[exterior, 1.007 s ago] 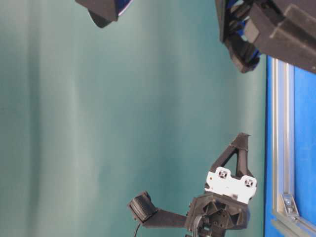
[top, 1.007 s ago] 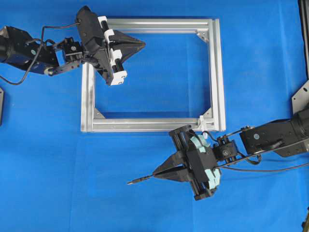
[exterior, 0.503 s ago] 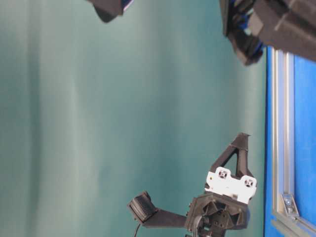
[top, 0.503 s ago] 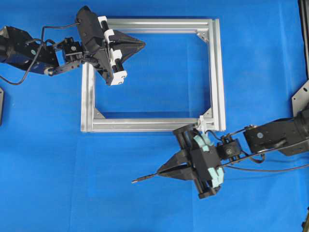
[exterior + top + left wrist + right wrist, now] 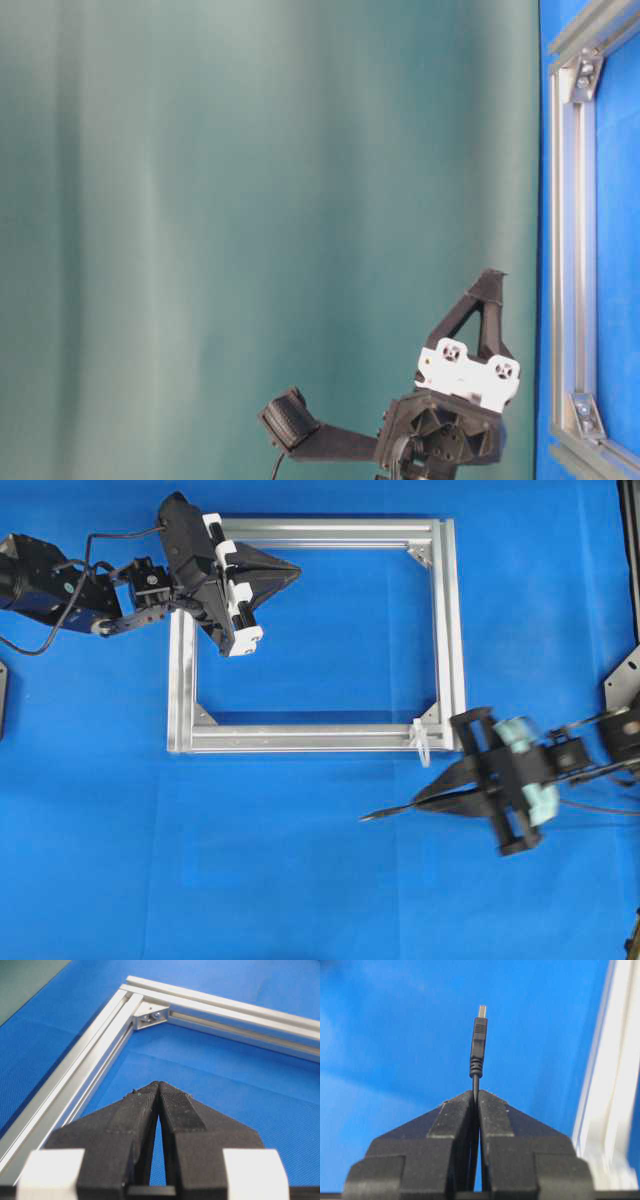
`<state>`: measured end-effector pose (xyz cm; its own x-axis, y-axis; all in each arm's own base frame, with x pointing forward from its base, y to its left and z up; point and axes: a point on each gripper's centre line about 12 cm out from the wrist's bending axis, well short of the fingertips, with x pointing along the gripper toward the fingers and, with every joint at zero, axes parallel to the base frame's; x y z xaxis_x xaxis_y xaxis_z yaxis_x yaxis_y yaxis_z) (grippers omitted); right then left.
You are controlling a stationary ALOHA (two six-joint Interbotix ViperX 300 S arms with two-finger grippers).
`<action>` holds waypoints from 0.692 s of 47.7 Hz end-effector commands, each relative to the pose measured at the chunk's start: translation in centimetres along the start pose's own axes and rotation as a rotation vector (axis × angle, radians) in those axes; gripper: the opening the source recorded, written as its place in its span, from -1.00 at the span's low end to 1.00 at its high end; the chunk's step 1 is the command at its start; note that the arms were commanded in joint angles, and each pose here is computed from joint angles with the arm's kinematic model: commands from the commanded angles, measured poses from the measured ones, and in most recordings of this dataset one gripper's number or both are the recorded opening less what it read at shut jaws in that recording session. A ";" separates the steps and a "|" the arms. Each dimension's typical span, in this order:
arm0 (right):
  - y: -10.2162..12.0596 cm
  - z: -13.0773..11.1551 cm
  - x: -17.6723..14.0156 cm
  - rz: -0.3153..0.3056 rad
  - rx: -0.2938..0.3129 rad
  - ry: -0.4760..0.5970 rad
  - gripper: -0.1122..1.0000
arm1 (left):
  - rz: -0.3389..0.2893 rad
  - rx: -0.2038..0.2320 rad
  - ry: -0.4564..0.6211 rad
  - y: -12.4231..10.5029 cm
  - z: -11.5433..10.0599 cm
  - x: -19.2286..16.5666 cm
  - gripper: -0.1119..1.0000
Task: Insert the wire through the string loop located on the right side.
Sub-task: 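Carry the USB plug with the right gripper toward the white zip-tie loop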
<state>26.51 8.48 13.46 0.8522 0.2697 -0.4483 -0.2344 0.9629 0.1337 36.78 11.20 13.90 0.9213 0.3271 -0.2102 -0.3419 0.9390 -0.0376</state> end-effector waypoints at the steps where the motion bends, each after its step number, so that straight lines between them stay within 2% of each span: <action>1: -0.1 -0.4 -2.5 -0.003 0.024 -0.035 -0.87 | -0.006 0.000 -0.044 -0.2 1.5 -0.1 -0.80; 16: -0.6 -3.1 -8.1 -0.005 0.041 -0.021 -0.87 | -0.006 -0.008 -0.049 -0.2 1.6 0.0 -0.80; 28: -0.7 -3.3 -9.1 -0.008 0.045 -0.026 -0.86 | -0.010 -0.006 -0.052 -0.3 1.7 0.1 -0.80; 33: -1.5 -3.5 -8.9 -0.046 0.063 -0.017 -0.86 | -0.009 -0.007 -0.053 -0.3 1.7 0.1 -0.80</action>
<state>17.23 5.17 14.04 0.8597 0.2520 -0.4444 -0.1976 0.9662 0.1657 36.79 11.14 13.88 0.9215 0.3255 -0.2117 -0.3416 0.9388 -0.0436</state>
